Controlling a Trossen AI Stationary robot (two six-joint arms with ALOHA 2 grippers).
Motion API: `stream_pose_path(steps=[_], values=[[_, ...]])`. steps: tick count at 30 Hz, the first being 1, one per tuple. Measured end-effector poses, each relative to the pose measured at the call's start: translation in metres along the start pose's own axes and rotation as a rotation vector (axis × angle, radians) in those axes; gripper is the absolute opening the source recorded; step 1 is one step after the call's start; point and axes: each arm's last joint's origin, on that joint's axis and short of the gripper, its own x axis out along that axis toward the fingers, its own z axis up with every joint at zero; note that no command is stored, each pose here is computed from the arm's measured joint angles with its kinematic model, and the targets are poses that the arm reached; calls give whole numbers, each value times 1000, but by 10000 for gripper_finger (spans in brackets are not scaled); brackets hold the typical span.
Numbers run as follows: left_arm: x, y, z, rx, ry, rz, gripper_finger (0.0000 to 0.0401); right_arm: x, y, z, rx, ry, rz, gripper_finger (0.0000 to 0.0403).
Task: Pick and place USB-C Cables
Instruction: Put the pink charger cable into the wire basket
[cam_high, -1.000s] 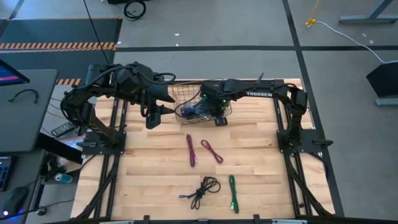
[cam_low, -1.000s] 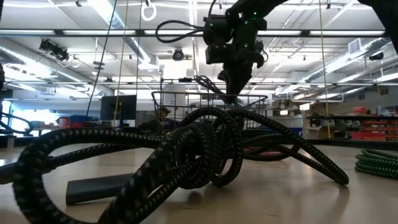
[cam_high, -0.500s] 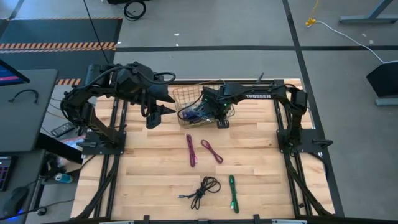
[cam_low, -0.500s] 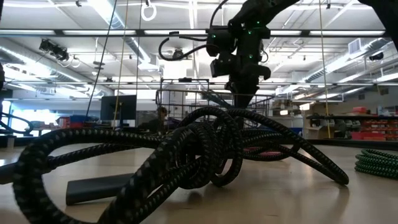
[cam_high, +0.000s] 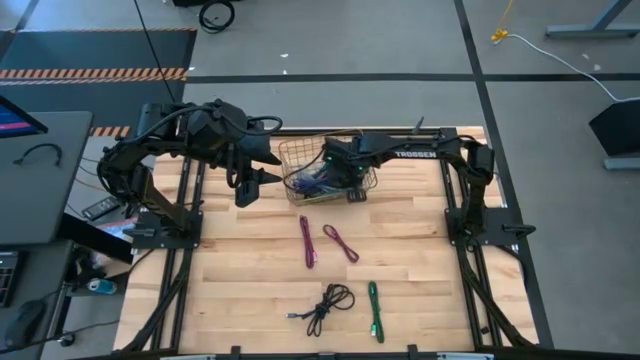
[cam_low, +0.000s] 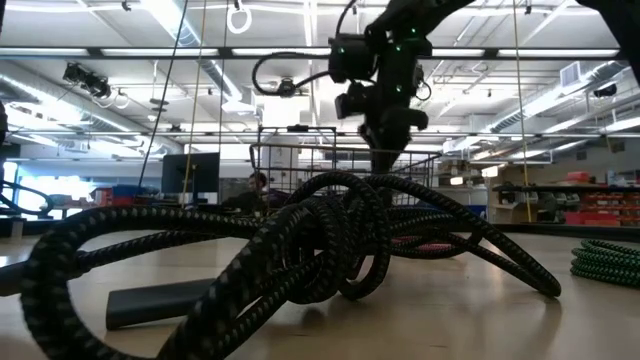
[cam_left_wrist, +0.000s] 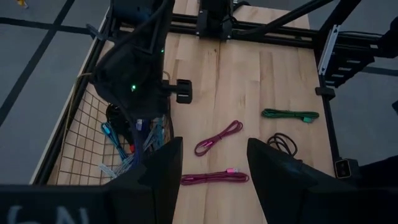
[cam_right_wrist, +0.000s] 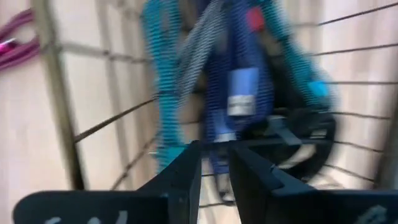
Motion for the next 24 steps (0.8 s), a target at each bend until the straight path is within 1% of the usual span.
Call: stream_pose_path(steps=[4, 9, 12, 16, 18, 21, 24], values=[[0, 0, 0, 0, 3, 0, 188, -26, -3, 16, -12, -47, -124, 87], [0, 0, -3, 1, 32, 3, 188, -88, -9, 33, 3, -180, -271, 87], [0, 1, -6, -22, 61, 7, 188, -130, -15, 33, 37, -250, -414, 87], [-1, 1, -11, -100, 111, 17, 188, -195, -28, 13, 142, -328, -634, 87], [1, 1, -12, -164, 120, 23, 188, -226, -32, -3, 204, -374, -711, 87], [13, -2, -16, -236, 175, 36, 187, -267, -32, -31, 297, -475, -767, 87], [34, -9, -25, -238, 258, 62, 180, -298, -27, -60, 391, -571, -792, 88]])
